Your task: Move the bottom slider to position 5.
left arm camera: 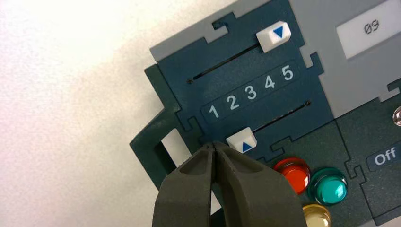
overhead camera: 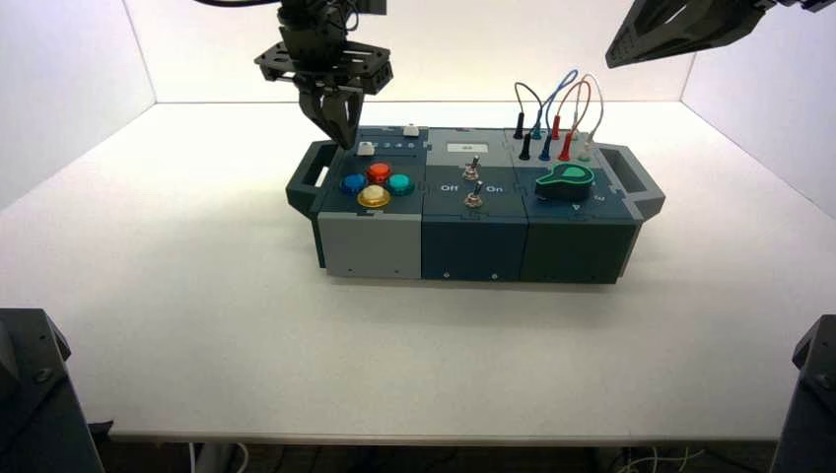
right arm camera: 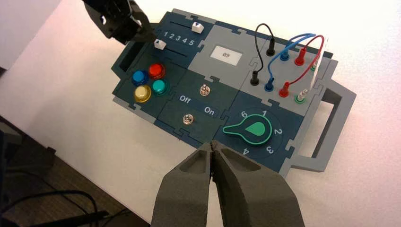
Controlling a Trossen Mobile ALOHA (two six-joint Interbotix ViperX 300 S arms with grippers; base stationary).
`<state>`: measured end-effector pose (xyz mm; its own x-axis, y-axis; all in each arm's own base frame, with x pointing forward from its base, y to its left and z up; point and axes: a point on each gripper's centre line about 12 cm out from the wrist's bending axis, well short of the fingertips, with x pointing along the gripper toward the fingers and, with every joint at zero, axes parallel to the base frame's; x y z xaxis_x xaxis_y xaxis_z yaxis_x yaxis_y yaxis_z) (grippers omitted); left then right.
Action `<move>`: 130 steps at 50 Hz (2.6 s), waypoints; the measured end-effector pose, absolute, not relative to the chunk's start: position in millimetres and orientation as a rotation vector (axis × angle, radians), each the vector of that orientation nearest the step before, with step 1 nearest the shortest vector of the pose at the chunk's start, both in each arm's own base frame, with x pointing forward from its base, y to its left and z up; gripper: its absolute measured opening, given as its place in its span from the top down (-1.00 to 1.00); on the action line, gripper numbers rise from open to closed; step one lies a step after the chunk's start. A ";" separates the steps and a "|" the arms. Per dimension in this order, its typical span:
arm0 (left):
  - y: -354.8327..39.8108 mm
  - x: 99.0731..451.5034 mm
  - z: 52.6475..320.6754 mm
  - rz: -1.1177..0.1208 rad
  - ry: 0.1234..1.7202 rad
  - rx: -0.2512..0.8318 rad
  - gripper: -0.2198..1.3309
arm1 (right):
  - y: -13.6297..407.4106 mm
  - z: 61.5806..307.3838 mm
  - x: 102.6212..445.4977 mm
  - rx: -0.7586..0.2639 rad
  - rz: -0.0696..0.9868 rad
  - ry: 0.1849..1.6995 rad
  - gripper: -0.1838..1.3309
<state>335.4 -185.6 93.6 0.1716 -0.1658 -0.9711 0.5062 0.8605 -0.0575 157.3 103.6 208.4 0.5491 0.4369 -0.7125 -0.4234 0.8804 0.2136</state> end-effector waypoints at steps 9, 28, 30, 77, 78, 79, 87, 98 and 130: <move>-189.0 334.4 92.6 -0.495 1.319 0.314 0.93 | 103.2 208.5 157.7 0.019 0.506 0.847 0.95; -193.4 337.3 94.2 -0.502 1.313 0.317 0.93 | 103.1 208.7 157.9 0.016 0.507 0.845 0.95; -193.6 337.7 94.0 -0.502 1.313 0.317 0.93 | 103.2 208.4 158.0 0.016 0.507 0.846 0.95; -208.7 339.3 91.6 -0.529 1.325 0.341 0.93 | 103.1 208.7 157.9 0.016 0.507 0.845 0.95; -208.7 339.3 91.0 -0.529 1.327 0.342 0.93 | 103.1 208.7 157.9 0.016 0.507 0.845 0.95; -209.1 338.8 91.0 -0.530 1.328 0.343 0.93 | 103.1 208.7 157.9 0.016 0.507 0.845 0.95; -210.0 337.8 90.9 -0.532 1.331 0.346 0.93 | 103.0 208.6 157.9 0.015 0.507 0.844 0.95; -210.6 337.3 90.9 -0.534 1.333 0.346 0.93 | 103.1 208.8 158.0 0.017 0.507 0.843 0.95; -218.3 334.3 91.2 -0.551 1.330 0.356 0.93 | 103.1 208.5 158.2 0.015 0.506 0.844 0.95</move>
